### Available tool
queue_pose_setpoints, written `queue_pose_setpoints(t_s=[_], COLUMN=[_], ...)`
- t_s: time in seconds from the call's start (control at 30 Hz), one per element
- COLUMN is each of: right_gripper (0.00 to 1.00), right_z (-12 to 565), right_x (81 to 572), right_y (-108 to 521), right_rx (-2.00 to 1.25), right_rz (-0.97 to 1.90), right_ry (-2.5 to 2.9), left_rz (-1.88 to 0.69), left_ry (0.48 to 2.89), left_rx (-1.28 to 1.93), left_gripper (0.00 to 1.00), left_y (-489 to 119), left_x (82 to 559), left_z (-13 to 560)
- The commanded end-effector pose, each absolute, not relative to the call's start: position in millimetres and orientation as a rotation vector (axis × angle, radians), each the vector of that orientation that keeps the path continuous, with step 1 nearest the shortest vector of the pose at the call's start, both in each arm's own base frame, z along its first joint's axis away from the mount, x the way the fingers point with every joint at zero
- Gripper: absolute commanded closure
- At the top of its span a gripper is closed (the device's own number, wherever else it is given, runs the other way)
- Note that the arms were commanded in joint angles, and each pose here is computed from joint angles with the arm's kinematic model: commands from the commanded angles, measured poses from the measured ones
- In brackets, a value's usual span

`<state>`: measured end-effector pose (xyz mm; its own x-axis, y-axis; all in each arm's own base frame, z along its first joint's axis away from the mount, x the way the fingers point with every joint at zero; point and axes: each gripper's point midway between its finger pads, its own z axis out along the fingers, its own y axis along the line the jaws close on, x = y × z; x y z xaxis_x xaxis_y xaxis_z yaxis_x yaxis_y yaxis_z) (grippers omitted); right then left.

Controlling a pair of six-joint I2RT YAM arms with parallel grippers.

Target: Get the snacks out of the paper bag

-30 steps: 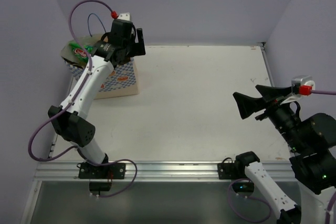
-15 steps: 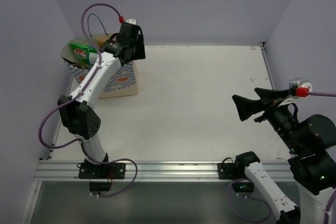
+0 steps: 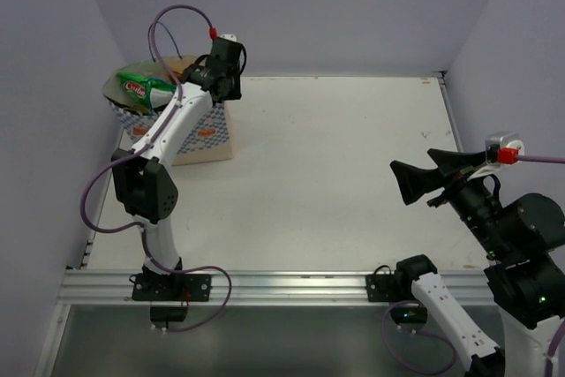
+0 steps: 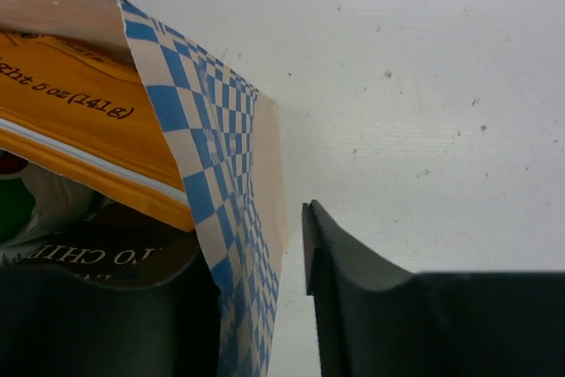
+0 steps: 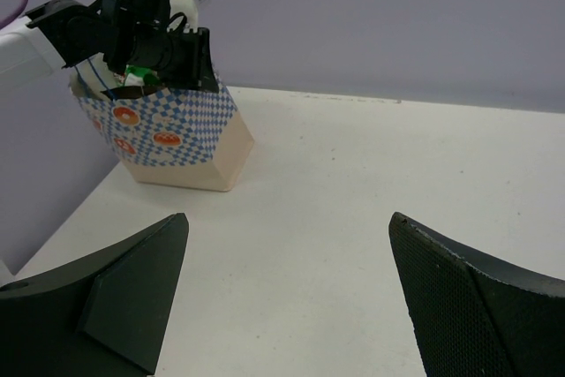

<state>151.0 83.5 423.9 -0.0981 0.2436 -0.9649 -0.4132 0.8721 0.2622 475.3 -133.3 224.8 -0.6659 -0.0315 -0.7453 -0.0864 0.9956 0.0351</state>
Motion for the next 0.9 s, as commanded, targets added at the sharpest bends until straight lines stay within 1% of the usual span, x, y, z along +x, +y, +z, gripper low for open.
queue_pose_setpoints(t_s=[0.0,0.03,0.1,0.2,0.27,0.3,0.4,0.47,0.63,0.67,0.73,0.77,0.87], right_gripper=[0.01,0.01,0.01,0.01,0.01,0.01,0.01,0.01,0.01,0.01,0.01,0.01,0.01], right_z=[424.7,424.1,424.1,423.7,422.9,422.7,423.5,423.9,424.9,425.5,425.7,426.3,427.8], right_x=[147.1,147.2,146.8,147.2,147.4,147.2,146.2,145.4,142.0,141.8,141.4,141.1,140.5], right_y=[85.7,86.3,86.9,87.5,88.4,89.4,89.4,89.2,87.5,87.1,87.0,86.9,86.9], right_rx=[-0.163,-0.166,-0.172,-0.176,-0.179,-0.185,-0.186,-0.186,-0.186,-0.185,-0.185,-0.185,-0.187], right_rz=[0.562,0.564,0.565,0.567,0.57,0.573,0.576,0.576,0.572,0.571,0.571,0.571,0.571], right_ry=[1.567,1.57,1.57,1.569,1.571,1.57,1.566,1.564,1.555,1.553,1.552,1.55,1.545], left_rz=[0.068,0.055,0.035,0.019,-0.018,-0.035,-0.123,-0.16,-0.259,-0.288,-0.316,-0.341,-0.38], left_ry=[2.219,2.215,2.211,2.187,2.174,2.173,2.174,2.174,2.203,2.199,2.2,2.192,2.2], left_rx=[-0.043,-0.032,0.032,0.16,0.257,0.283,0.393,0.467,0.62,0.675,0.74,0.797,0.879], left_gripper=[0.65,0.73,0.79,0.81,0.87,0.87,0.9,0.94,0.95,0.95,0.95,0.95,0.95], left_y=[-140.6,-143.6,-156.1,-183.5,-212.0,-220.7,-261.9,-289.0,-339.1,-356.6,-372.6,-388.4,-406.8], left_x=[490.2,491.2,489.2,483.0,473.7,469.8,447.7,428.0,375.8,357.1,334.2,313.1,272.7], left_z=[249.7,252.1,255.4,262.4,264.9,265.0,262.2,257.4,243.7,241.4,237.3,235.5,231.2])
